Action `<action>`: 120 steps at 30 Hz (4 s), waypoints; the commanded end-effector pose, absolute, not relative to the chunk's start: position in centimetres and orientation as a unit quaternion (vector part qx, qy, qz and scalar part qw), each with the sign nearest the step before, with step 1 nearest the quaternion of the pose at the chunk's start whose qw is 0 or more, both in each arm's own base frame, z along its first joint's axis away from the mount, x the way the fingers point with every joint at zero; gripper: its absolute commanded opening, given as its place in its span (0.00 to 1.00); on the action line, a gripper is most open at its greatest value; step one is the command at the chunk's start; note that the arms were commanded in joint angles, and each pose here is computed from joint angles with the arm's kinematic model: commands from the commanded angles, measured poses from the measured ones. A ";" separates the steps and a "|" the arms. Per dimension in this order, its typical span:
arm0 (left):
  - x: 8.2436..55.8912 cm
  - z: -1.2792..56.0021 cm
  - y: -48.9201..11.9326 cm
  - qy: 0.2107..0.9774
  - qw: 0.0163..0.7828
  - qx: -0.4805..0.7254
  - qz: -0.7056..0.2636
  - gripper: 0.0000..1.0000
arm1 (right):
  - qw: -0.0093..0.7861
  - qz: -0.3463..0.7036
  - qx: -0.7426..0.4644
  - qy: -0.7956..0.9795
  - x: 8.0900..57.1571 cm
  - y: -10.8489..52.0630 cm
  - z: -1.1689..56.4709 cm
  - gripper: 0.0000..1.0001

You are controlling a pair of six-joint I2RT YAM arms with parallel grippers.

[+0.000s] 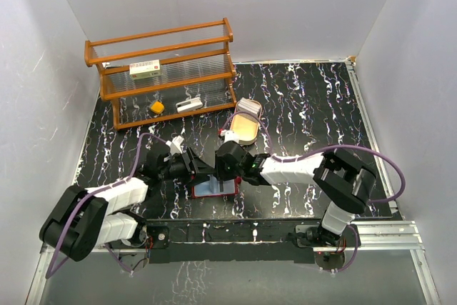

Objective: Put the credit cards into the card holder
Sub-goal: Turn over the card slot in the card holder, then pick up the credit card from the storage box.

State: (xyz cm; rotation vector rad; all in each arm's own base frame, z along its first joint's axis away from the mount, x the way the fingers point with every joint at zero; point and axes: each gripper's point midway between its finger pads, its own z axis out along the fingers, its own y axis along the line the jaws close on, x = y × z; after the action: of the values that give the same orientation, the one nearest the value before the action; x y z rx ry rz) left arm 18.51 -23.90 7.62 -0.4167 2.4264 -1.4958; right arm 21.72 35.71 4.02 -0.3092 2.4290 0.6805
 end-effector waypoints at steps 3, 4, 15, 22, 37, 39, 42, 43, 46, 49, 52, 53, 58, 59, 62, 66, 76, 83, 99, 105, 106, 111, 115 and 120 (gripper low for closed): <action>19.4 8.7 -24.8 0.834 0.148 -0.126 -0.517 0.54 | 0.330 0.254 -0.111 0.902 22.5 34.9 5.5 0.21; 19.4 8.8 -25.0 0.834 0.147 -0.124 -0.518 0.54 | 0.329 0.253 -0.111 0.903 22.5 34.8 5.4 0.21; 19.4 9.2 -26.2 0.835 0.145 -0.107 -0.520 0.54 | 0.389 0.170 -0.068 0.903 26.4 28.9 7.9 0.26; 18.9 8.0 -26.7 0.841 0.133 -0.098 -0.516 0.54 | 0.438 0.152 -0.055 0.884 31.0 24.5 11.9 0.29; 19.0 8.8 -22.9 0.897 0.195 -0.056 -0.392 0.98 | 0.507 0.036 -0.199 0.838 42.6 22.0 17.4 0.50; 18.9 9.0 -22.3 0.904 0.201 -0.051 -0.375 0.99 | 0.507 0.021 -0.223 0.833 43.6 22.0 17.3 0.52; 18.8 9.2 -21.3 0.910 0.213 -0.048 -0.352 0.99 | 0.504 0.005 -0.250 0.827 44.7 22.2 16.8 0.55; 18.7 9.3 -20.9 0.912 0.217 -0.049 -0.345 0.99 | 0.504 0.002 -0.259 0.824 45.0 22.4 16.7 0.56; 18.6 9.4 -20.0 0.915 0.230 -0.053 -0.327 0.99 | 0.483 -0.019 -0.282 0.829 45.8 22.5 14.8 0.57; 18.4 9.7 -19.2 0.917 0.242 -0.058 -0.313 0.99 | 0.471 -0.025 -0.303 0.828 46.3 22.8 13.8 0.57; 18.3 9.9 -18.8 0.915 0.250 -0.061 -0.311 0.99 | 0.463 -0.024 -0.323 0.825 46.5 23.3 12.9 0.60; 18.2 9.9 -18.7 0.915 0.251 -0.062 -0.311 0.99 | 0.461 -0.029 -0.325 0.825 46.8 23.1 12.5 0.61; 18.0 9.8 -18.6 0.914 0.251 -0.066 -0.313 0.99 | 0.443 -0.070 -0.320 0.835 48.1 22.2 11.0 0.61; 18.0 9.8 -18.6 0.914 0.251 -0.066 -0.313 0.99 | 0.444 -0.073 -0.319 0.834 48.3 22.2 11.1 0.60; 18.0 9.6 -18.7 0.914 0.247 -0.067 -0.314 0.99 | 0.449 -0.083 -0.323 0.829 48.9 22.2 11.2 0.59; 18.0 9.4 -18.9 0.915 0.242 -0.067 -0.316 0.99 | 0.440 -0.105 -0.326 0.830 49.5 21.8 10.8 0.54; 17.7 7.9 -18.6 0.923 0.227 -0.073 -0.301 0.99 | 0.447 -0.113 -0.326 0.825 49.6 21.4 11.8 0.42; 17.4 6.9 -17.9 0.930 0.218 -0.085 -0.282 0.99 | 0.450 -0.112 -0.323 0.825 49.7 21.4 12.2 0.36; 16.9 4.6 -15.7 0.946 0.209 -0.114 -0.220 0.94 | 0.449 -0.114 -0.325 0.825 49.6 21.2 13.0 0.14; 16.9 4.5 -15.4 0.947 0.210 -0.120 -0.212 0.88 | 0.443 -0.096 -0.327 0.830 49.3 21.7 14.0 0.05; 16.8 4.5 -15.5 0.946 0.210 -0.118 -0.216 0.86 | 0.442 -0.092 -0.326 0.831 49.1 21.8 14.1 0.02; 16.6 4.5 -16.0 0.945 0.204 -0.112 -0.230 0.80 | 0.440 -0.064 -0.331 0.832 48.0 22.3 15.0 0.00; 16.4 4.5 -16.1 0.943 0.203 -0.116 -0.238 0.77 | 0.436 -0.047 -0.337 0.833 47.2 22.5 15.3 0.00; 16.3 4.5 -16.5 0.941 0.199 -0.115 -0.249 0.69 | 0.419 -0.033 -0.331 0.845 46.3 22.5 15.5 0.00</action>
State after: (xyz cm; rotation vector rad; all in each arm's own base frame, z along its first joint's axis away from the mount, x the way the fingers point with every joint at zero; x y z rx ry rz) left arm 16.59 -15.91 4.16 -0.3332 2.6375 -0.6434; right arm 46.24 22.00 11.15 -0.8986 2.1638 -0.1467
